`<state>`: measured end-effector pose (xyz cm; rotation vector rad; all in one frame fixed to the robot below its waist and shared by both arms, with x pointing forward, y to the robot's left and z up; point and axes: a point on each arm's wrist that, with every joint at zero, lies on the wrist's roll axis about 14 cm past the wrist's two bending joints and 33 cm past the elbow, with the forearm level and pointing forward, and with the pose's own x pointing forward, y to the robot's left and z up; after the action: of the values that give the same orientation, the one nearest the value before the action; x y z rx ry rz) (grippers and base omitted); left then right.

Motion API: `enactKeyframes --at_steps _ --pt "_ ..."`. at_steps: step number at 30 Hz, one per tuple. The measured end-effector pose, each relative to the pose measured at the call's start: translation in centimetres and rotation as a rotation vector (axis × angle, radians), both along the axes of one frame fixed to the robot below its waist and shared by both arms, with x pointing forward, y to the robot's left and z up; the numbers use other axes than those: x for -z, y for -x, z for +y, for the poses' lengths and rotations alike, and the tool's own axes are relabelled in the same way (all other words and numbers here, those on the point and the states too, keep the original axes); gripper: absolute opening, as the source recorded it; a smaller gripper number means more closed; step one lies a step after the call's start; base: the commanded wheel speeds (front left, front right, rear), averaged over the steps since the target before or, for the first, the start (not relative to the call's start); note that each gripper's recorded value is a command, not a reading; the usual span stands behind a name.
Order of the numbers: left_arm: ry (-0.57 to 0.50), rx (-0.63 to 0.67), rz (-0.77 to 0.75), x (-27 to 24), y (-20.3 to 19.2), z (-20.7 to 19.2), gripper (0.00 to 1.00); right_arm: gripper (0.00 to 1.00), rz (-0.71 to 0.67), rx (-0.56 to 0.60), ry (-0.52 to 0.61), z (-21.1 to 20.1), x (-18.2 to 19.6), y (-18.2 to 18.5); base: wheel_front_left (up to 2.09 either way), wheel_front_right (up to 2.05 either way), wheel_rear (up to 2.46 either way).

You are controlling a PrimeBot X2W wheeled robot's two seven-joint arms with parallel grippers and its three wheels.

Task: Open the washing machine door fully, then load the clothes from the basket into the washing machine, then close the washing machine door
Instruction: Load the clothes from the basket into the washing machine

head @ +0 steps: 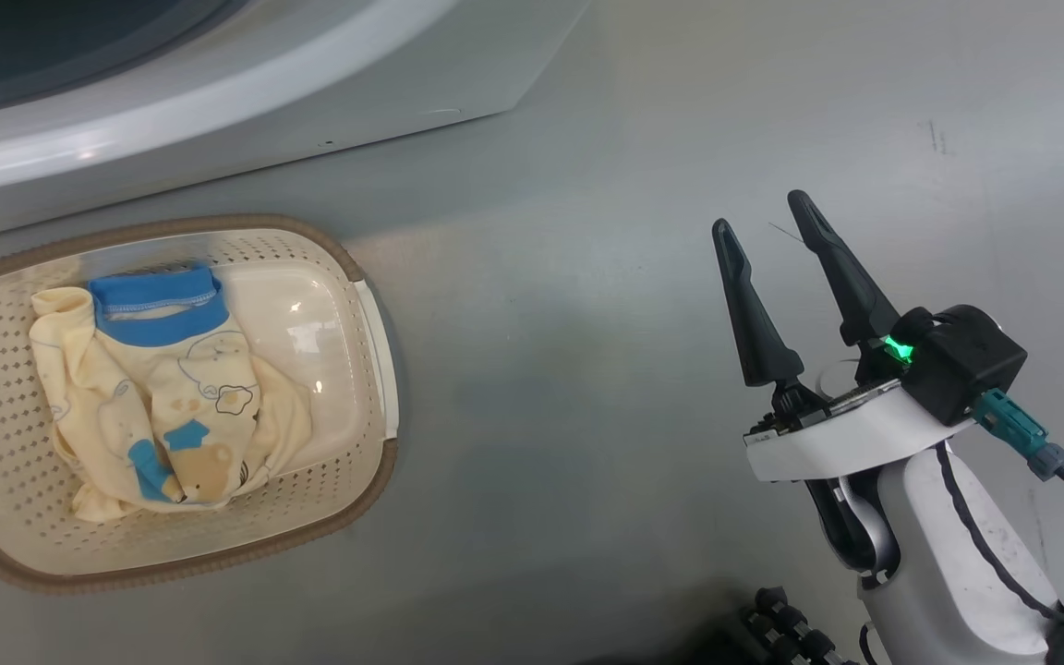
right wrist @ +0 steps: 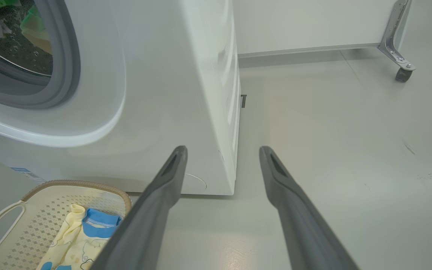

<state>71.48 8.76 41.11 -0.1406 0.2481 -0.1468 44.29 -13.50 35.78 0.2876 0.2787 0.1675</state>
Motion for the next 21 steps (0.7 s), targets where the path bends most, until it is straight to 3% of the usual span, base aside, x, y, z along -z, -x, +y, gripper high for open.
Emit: enactKeyframes --at_steps 5,6,7,8,16,21 --pt "-0.006 -0.021 0.046 2.2 0.1 0.5 0.0 1.0 -0.019 0.0 -0.007 0.0 -0.3 -0.9 0.0 0.0 0.0" --pt "-0.005 -0.023 0.047 2.5 0.2 0.5 0.41 1.0 -0.018 0.003 -0.005 -0.1 -0.3 -0.9 0.0 0.0 0.0" --pt "-0.004 -0.024 0.046 2.6 0.2 0.5 0.93 1.0 -0.016 0.005 -0.004 -0.2 -0.2 -0.9 0.0 0.0 0.0" --pt "-0.003 -0.025 0.041 2.6 0.1 0.5 1.0 1.0 -0.015 0.008 -0.004 -0.3 -0.2 -0.9 0.0 0.0 0.0" --pt "0.019 -0.055 -0.045 1.6 -0.1 1.0 1.0 1.0 -0.038 0.014 -0.004 -0.6 -0.7 -1.6 0.0 0.0 0.0" --pt "0.041 -0.062 -0.103 1.5 1.8 0.4 1.0 1.0 -0.054 0.023 0.004 -1.1 -1.3 -1.8 0.0 0.0 0.0"
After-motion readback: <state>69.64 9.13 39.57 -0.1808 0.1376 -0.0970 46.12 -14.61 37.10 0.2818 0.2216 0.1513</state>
